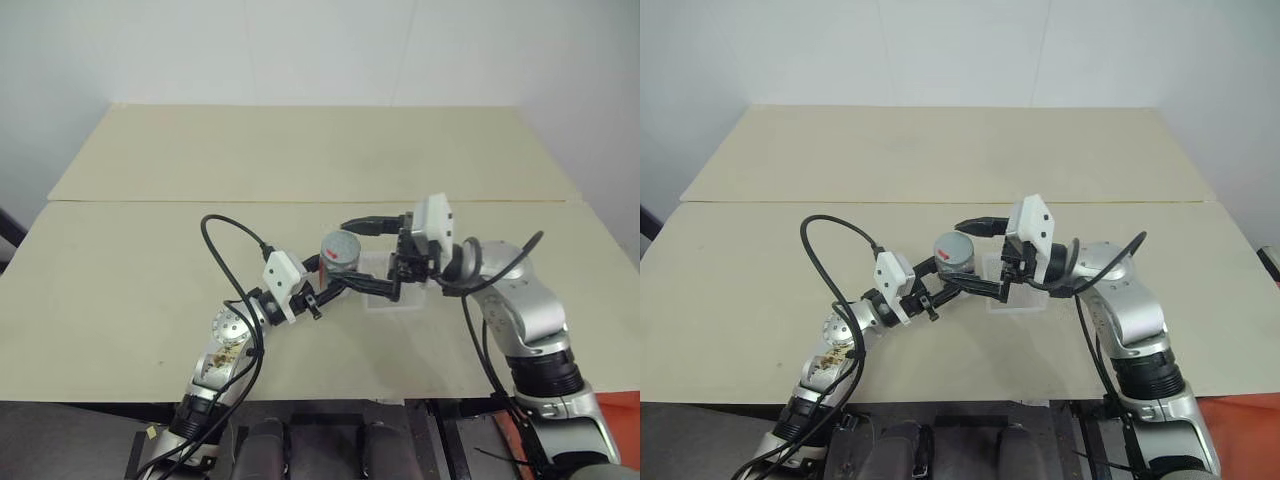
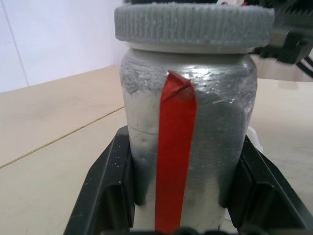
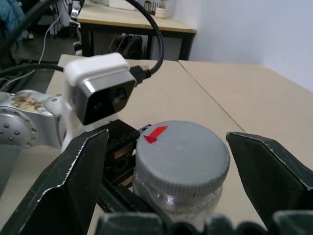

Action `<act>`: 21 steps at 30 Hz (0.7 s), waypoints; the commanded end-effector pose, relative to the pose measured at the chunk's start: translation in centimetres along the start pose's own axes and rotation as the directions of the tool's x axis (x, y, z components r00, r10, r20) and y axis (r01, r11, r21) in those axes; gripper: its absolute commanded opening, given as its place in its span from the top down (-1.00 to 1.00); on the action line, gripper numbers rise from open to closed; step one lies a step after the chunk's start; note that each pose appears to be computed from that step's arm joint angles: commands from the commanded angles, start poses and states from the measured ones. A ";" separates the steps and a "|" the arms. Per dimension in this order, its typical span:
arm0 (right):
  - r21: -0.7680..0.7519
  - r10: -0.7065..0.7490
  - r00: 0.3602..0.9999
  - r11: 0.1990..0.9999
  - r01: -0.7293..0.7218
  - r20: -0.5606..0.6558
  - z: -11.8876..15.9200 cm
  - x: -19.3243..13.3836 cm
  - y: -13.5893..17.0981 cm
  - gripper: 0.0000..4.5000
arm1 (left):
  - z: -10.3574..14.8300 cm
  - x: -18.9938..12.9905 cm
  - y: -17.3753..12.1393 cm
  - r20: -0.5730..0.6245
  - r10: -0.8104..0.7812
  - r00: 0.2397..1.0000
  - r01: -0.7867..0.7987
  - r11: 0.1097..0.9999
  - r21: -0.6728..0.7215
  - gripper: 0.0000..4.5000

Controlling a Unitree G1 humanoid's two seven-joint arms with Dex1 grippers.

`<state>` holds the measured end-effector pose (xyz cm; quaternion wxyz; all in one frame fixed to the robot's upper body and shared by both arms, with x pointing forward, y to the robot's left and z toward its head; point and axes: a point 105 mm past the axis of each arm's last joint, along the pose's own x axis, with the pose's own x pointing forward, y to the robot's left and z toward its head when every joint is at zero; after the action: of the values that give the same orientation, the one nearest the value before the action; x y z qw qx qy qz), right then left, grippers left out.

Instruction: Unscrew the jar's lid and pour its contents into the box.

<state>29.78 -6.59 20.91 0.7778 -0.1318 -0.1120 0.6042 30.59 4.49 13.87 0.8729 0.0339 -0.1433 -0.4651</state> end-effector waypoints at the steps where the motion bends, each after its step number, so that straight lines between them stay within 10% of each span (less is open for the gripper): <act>1: -0.055 -0.020 0.999 0.998 0.021 0.032 1.2 0.1 -0.6 -0.99 | 1.7 0.3 -0.3 0.061 -0.014 0.998 0.012 0.999 0.039 0.13; 14: -0.018 -0.012 0.999 1.000 0.012 0.045 1.3 0.0 -0.8 -0.99 | 1.6 0.3 -0.2 0.061 -0.009 0.998 0.007 0.999 0.040 0.13; 21: -0.024 -0.023 0.999 0.999 0.024 0.042 1.3 -0.1 -0.9 -0.46 | 1.5 0.3 -0.3 0.060 -0.014 0.998 0.012 0.999 0.038 0.13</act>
<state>30.31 -6.54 20.89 0.7810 -0.1209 -0.1092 0.6029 30.58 4.48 13.91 0.8727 0.0343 -0.1450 -0.4649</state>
